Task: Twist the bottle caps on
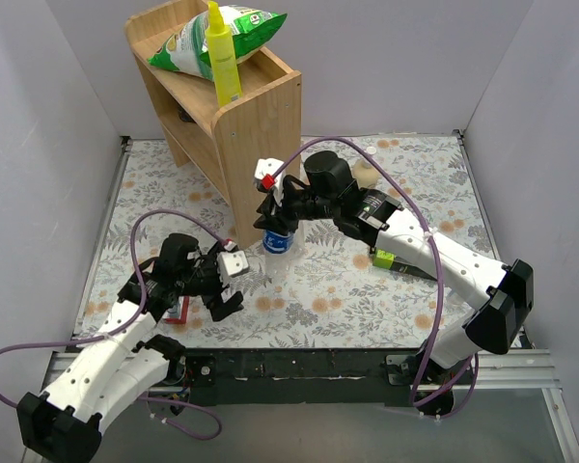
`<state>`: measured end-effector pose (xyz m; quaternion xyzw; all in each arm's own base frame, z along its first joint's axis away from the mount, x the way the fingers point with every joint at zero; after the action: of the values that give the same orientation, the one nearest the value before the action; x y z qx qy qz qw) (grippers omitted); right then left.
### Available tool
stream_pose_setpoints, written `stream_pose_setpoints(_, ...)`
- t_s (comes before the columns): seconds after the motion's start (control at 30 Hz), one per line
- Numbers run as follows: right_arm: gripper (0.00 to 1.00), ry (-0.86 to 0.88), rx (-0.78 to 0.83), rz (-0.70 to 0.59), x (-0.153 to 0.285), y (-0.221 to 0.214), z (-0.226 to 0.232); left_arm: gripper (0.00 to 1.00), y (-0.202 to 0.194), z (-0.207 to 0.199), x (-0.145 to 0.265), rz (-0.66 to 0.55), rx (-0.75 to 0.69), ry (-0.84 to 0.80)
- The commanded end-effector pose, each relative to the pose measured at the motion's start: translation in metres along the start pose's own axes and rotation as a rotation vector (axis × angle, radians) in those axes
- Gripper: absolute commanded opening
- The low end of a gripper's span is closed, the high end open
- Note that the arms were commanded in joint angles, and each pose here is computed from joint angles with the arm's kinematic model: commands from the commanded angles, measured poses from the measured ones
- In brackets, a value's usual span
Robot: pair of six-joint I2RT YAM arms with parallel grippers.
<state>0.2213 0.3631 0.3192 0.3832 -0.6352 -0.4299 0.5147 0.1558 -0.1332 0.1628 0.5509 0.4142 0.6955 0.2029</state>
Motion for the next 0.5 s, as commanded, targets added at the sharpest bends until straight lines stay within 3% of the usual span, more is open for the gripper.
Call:
stream_pose_setpoints(0.0, 0.01, 0.034, 0.106, -0.070, 0.012, 0.022, 0.008, 0.98, -0.031, -0.019, 0.007, 0.103, 0.009, -0.039)
stream_pose_setpoints(0.17, 0.01, 0.090, 0.172, -0.116, 0.008, 0.014, 0.019, 0.98, -0.041, -0.023, 0.007, 0.117, 0.030, -0.032)
stream_pose_setpoints(0.47, 0.01, 0.124, 0.232, -0.076, -0.002, -0.014, 0.029, 0.98, -0.051, -0.019, 0.004, 0.136, 0.009, 0.000)
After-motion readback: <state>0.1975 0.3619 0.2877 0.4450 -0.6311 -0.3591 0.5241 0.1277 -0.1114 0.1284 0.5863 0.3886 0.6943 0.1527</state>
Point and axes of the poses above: each gripper's point midway between its finger pads, its own x axis back along the fingers, its own z axis along the line the jaws close on, y = z × x, the point moved 4 cm from there along x, back along the fingers
